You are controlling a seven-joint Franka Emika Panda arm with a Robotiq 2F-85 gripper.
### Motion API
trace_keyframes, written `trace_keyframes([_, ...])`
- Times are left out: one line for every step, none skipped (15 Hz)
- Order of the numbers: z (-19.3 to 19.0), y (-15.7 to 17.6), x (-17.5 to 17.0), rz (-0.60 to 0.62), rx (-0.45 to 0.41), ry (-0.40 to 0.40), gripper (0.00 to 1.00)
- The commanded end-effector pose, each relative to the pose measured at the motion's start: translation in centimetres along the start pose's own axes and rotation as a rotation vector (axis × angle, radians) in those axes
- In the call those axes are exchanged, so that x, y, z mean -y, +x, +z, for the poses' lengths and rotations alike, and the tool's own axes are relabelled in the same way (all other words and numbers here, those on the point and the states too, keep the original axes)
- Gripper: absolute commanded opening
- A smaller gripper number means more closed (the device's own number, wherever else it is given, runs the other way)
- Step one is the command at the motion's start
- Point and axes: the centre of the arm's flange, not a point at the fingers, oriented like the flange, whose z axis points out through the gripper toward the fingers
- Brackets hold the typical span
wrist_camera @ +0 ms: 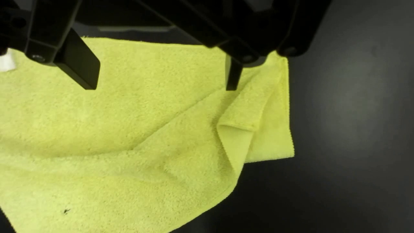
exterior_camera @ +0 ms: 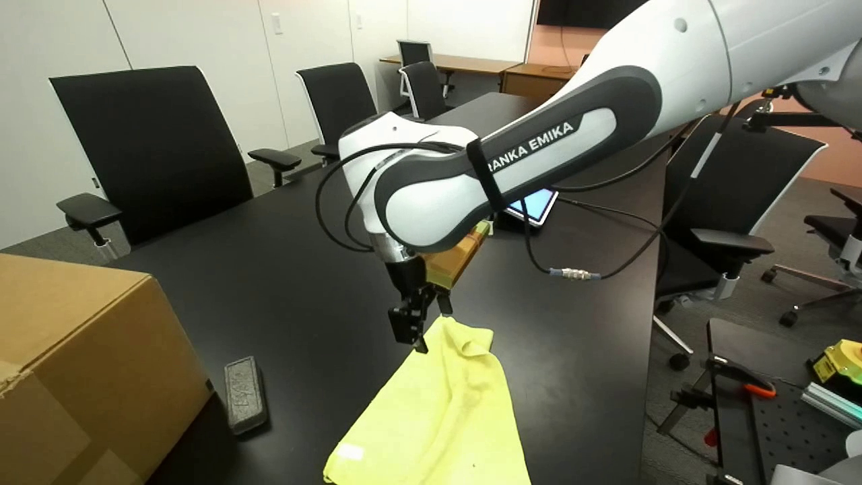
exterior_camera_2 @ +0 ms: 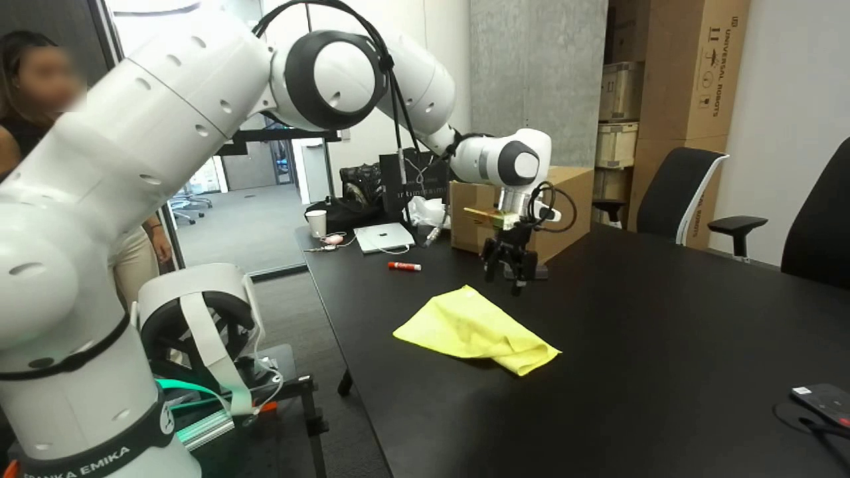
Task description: Fold the yellow cloth
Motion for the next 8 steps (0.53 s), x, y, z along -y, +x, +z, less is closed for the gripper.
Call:
trace_keyframes([0.1,-3.0,3.6,-0.135,-0.012,-0.064,1.0])
trace_keyframes([0.5,-3.4,4.4,-0.165,-0.012,-0.092,1.0])
trace_keyframes([0.8,-4.0,5.0,-0.198,-0.012,-0.116,1.0])
trace_keyframes([1.3,-4.7,5.4,-0.239,-0.021,-0.134,1.0])
trace_keyframes([1.7,-5.2,5.7,-0.273,-0.032,-0.156,1.0])
trace_keyframes([2.4,-5.9,6.0,-0.31,-0.046,-0.181,1.0])
trace_keyframes([2.6,-6.5,6.1,-0.337,-0.06,-0.196,1.0])
trace_keyframes([3.1,-7.1,6.2,-0.356,-0.071,-0.209,1.0])
